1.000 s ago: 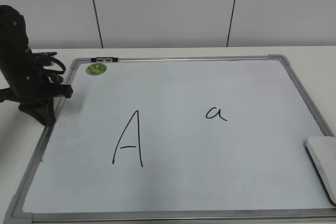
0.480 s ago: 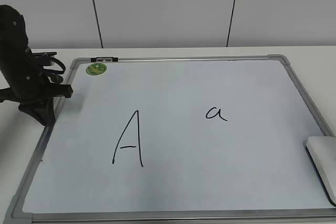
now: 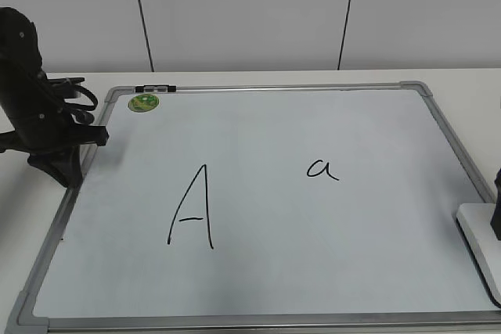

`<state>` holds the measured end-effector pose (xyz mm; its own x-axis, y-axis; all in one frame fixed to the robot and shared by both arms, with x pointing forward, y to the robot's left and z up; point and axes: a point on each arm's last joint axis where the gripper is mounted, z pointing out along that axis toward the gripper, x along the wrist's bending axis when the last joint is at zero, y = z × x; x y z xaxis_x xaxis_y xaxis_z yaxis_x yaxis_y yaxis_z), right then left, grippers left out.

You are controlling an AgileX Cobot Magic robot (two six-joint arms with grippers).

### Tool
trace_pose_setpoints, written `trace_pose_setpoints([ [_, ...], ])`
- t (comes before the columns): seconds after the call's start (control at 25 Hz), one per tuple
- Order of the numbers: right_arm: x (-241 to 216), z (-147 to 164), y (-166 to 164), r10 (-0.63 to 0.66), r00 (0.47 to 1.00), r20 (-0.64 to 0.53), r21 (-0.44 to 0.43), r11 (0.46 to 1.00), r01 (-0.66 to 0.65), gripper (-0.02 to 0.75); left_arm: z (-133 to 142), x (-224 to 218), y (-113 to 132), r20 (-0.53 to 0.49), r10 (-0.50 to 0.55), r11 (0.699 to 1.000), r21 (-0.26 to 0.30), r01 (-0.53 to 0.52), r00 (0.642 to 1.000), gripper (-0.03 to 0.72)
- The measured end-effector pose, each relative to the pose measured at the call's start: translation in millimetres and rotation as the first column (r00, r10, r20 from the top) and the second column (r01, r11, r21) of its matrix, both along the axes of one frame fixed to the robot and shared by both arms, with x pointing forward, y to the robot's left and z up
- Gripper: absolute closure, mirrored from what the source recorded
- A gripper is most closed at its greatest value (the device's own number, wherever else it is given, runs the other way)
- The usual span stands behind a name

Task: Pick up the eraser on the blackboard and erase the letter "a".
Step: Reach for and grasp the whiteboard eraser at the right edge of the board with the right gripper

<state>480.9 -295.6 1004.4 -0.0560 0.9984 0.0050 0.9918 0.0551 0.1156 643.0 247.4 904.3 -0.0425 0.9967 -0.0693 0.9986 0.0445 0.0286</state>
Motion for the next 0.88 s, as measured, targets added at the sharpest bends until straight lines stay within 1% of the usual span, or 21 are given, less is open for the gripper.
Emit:
trace_pose_setpoints([
  [0.24,19,-25,-1,-0.042,0.999,-0.014,-0.006,0.999,0.042,0.065,0,0,0,0.000,0.000,1.000,0.000,0.000,1.000,0.662],
  [0.44,29,-48,-1,-0.084,0.994,-0.065,-0.007,0.996,0.084,0.065,0,0,0,0.000,0.000,1.000,0.000,0.000,1.000,0.662],
  [0.64,34,-62,-1,-0.105,0.990,-0.093,-0.013,0.994,0.104,0.065,0,0,0,0.000,0.000,1.000,0.000,0.000,1.000,0.662],
  [0.88,37,-72,-13,-0.158,0.981,-0.109,-0.019,0.988,0.156,0.065,0,0,0,0.000,0.001,1.000,-0.002,-0.001,1.000,0.662],
])
